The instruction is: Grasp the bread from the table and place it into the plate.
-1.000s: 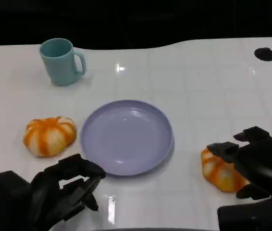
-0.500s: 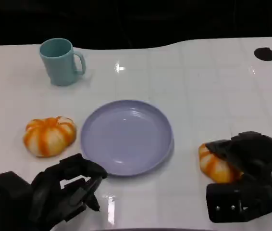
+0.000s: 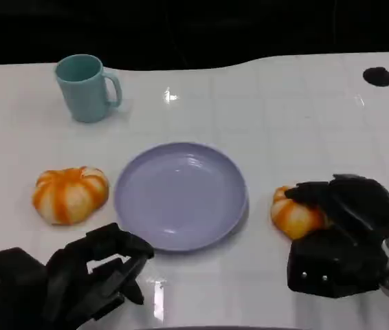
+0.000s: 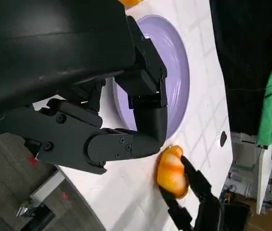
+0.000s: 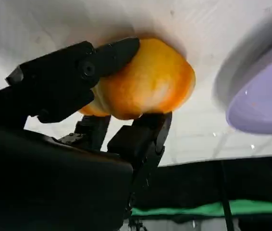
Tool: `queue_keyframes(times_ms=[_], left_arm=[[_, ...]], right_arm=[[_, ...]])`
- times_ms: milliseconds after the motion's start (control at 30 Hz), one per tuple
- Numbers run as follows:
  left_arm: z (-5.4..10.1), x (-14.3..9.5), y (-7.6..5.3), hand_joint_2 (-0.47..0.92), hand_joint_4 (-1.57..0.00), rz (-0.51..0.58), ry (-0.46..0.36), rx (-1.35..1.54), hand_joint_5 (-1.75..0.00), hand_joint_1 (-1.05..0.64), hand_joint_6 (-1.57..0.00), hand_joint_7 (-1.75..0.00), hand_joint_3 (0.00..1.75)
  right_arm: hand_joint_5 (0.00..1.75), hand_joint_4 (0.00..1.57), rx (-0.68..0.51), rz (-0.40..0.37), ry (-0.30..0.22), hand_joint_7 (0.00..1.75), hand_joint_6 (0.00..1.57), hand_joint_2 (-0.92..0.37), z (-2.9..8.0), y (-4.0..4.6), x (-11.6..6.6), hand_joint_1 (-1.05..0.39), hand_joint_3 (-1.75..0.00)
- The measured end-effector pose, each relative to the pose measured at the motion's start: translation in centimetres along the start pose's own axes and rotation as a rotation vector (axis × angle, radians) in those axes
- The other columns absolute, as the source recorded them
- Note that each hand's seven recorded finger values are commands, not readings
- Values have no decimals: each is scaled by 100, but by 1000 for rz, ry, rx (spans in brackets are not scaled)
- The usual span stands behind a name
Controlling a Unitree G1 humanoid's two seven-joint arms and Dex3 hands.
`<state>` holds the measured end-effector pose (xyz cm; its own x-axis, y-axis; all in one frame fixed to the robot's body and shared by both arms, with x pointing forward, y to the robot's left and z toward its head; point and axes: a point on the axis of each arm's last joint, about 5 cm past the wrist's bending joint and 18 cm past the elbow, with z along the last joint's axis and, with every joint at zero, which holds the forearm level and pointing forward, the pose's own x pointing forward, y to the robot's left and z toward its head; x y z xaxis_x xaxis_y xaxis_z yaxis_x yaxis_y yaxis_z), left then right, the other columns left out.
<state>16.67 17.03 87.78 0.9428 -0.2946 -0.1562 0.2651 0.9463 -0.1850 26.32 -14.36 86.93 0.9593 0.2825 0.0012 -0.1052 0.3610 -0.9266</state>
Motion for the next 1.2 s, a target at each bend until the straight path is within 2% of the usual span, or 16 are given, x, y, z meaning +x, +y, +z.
queue_keyframes(times_ms=[67,233,300,467,600,700,867,967,1067,1200], left_arm=[[0,-1,-1,92,-63,0,0,0,-173,-45,-68,-125,46],[8,-1,-10,92,-63,2,-5,1,-173,-45,-68,-126,46],[10,-1,-11,92,-63,3,-6,1,-174,-44,-68,-126,47],[15,0,-14,92,-62,2,-7,1,-174,-43,-67,-127,47],[16,2,-17,92,-61,3,-5,2,-175,-42,-66,-128,48],[17,5,-18,92,-62,7,-4,2,-175,-41,-65,-129,48],[18,13,-24,92,-60,6,1,-2,-175,-41,-63,-131,50],[21,23,-38,92,-60,10,-1,-3,-175,-40,-63,-133,51],[18,25,-44,92,-60,17,3,2,-175,-41,-62,-134,51],[15,29,-44,92,-62,17,5,2,-175,-44,-63,-136,50]], right_arm=[[174,91,-7,-23,-8,159,76,-49,-17,12,30,-9,-95],[175,91,-5,-53,-36,167,74,-42,-41,54,58,-11,-110],[175,90,1,-58,-41,163,74,-47,-38,56,69,-14,-103],[175,95,23,-99,-68,164,75,-48,-2,38,101,-13,-99],[175,96,74,-139,-97,174,71,-38,48,23,128,-8,-113],[175,98,129,-171,-137,175,72,-32,115,-36,172,-4,-124],[175,96,226,-226,-231,175,73,-31,271,-260,297,-5,-135],[175,96,265,-228,-279,174,73,-26,369,-357,358,-5,-139],[175,96,296,-206,-311,174,74,-27,442,-394,376,-3,-140],[175,97,320,-179,-334,175,75,-29,518,-378,389,-5,-142]])
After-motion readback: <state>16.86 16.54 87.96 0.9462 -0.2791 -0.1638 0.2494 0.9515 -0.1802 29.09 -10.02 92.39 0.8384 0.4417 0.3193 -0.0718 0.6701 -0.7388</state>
